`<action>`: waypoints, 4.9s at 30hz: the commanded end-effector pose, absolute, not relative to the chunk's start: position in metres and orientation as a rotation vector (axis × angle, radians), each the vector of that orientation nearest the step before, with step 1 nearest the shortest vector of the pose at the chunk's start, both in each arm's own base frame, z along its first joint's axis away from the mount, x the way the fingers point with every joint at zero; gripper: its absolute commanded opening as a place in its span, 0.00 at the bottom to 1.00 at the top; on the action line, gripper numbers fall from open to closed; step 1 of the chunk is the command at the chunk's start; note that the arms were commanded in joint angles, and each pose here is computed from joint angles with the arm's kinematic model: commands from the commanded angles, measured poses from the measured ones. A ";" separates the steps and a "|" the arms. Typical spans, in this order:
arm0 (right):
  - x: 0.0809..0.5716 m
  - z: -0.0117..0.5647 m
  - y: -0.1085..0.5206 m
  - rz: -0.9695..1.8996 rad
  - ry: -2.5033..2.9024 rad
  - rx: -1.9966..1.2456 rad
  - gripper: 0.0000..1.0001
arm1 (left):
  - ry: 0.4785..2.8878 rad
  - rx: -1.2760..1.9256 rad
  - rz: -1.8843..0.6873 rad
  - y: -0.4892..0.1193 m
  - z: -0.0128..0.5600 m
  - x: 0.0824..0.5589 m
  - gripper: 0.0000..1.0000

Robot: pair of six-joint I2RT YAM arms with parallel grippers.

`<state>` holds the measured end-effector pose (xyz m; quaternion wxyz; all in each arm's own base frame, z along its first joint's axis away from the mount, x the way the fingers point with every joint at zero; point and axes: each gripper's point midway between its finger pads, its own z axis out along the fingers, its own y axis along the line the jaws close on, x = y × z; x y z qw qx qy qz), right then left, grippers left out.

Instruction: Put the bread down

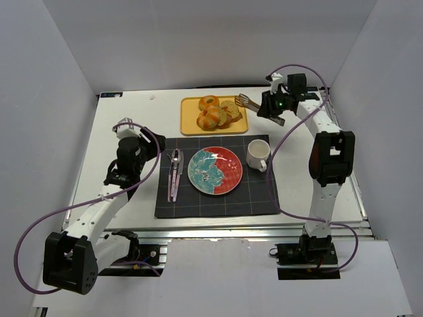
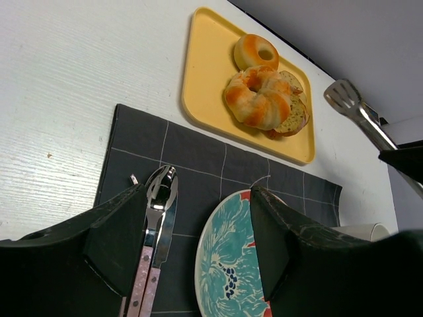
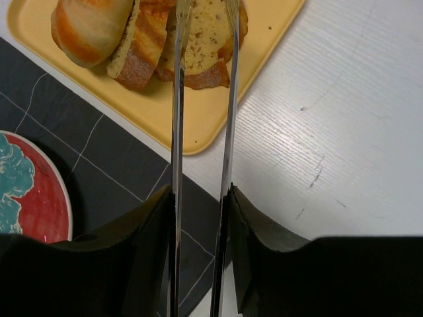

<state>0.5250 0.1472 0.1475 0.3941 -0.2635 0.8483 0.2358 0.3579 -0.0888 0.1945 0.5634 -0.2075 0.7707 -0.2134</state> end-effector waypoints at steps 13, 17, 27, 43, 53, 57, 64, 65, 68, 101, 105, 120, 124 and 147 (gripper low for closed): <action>0.553 0.134 0.158 0.653 2.181 -0.532 0.44 | 1.766 -0.516 -0.504 -0.085 0.215 0.365 0.73; 0.552 0.127 0.160 0.678 2.196 -0.512 0.46 | 1.770 -0.515 -0.502 -0.085 0.215 0.366 0.73; 0.551 0.115 0.164 0.694 2.224 -0.486 0.48 | 1.776 -0.515 -0.498 -0.086 0.213 0.367 0.73; 0.544 0.108 0.172 0.769 2.244 -0.459 0.24 | 1.763 -0.521 -0.495 -0.084 0.216 0.367 0.73; 0.548 0.180 0.174 0.856 2.097 -0.446 0.02 | 1.749 -0.517 -0.499 -0.084 0.223 0.368 0.73; 0.544 0.211 0.177 0.889 2.026 -0.450 0.01 | 1.739 -0.516 -0.506 -0.084 0.226 0.367 0.73; 0.542 0.230 0.178 0.899 1.981 -0.448 0.00 | 1.730 -0.516 -0.511 -0.084 0.229 0.365 0.73; 0.542 0.232 0.179 0.900 1.975 -0.449 0.00 | 1.729 -0.515 -0.508 -0.083 0.229 0.365 0.73; 0.540 0.241 0.179 0.899 1.956 -0.457 0.00 | 1.726 -0.516 -0.508 -0.083 0.230 0.364 0.73; 0.275 0.173 0.210 0.971 2.170 -1.006 0.01 | 1.691 -0.487 -0.519 -0.082 0.235 0.357 0.74; 0.273 0.165 0.211 0.941 2.193 -1.011 0.09 | 1.687 -0.491 -0.526 -0.082 0.233 0.353 0.74; 0.282 0.170 0.217 0.896 2.168 -1.026 0.42 | 1.675 -0.494 -0.541 -0.082 0.234 0.352 0.74; 0.283 0.174 0.218 0.894 2.153 -1.028 0.43 | 1.676 -0.490 -0.544 -0.084 0.235 0.353 0.74; 0.421 0.191 0.003 0.108 2.060 -0.208 0.00 | 1.675 -0.431 -0.612 -0.099 0.242 0.364 0.69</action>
